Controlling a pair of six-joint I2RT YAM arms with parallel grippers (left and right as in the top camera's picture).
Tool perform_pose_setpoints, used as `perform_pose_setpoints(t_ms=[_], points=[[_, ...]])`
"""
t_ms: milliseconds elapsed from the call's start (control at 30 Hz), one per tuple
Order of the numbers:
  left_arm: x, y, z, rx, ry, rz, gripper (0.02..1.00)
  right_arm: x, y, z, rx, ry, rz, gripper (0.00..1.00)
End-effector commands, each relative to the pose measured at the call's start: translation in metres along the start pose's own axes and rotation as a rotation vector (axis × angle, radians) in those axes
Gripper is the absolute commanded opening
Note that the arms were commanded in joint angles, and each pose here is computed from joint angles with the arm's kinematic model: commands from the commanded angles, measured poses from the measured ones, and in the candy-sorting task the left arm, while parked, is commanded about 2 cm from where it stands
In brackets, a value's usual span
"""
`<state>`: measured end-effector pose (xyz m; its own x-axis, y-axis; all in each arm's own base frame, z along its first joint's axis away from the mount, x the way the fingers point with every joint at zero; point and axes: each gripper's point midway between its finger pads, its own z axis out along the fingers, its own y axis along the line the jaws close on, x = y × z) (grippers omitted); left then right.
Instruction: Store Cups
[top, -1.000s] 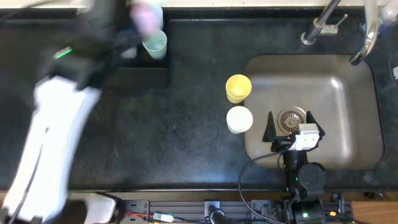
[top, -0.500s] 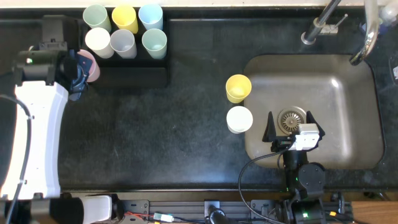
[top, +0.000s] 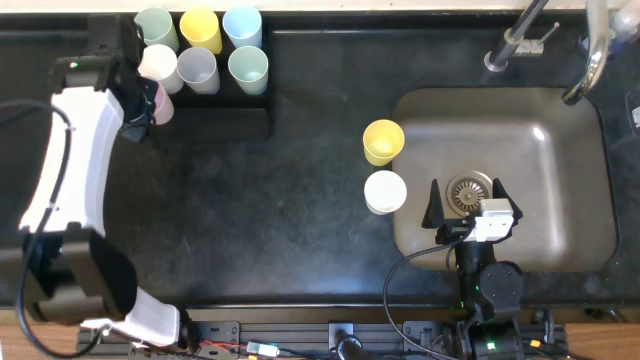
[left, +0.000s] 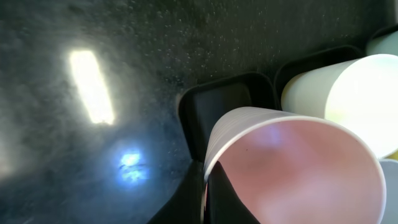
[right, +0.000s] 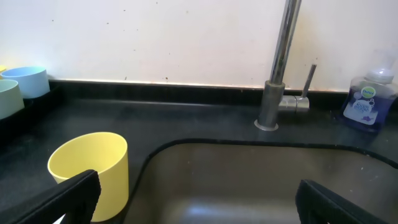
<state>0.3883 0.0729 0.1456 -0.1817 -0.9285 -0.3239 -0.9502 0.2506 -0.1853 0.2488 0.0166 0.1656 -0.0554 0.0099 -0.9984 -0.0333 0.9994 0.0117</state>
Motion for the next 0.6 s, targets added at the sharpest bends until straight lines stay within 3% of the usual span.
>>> perform_pose_setpoints(t_ms=[33,600], points=[[0.002,-0.001,0.012,-0.014,0.009,-0.019,0.034,0.004,0.001,0.0,-0.005,0.001,0.0,0.996],[-0.001,-0.003,0.039,-0.06,-0.032,-0.018,0.036,0.004,0.001,0.0,-0.005,0.001,0.0,0.998]])
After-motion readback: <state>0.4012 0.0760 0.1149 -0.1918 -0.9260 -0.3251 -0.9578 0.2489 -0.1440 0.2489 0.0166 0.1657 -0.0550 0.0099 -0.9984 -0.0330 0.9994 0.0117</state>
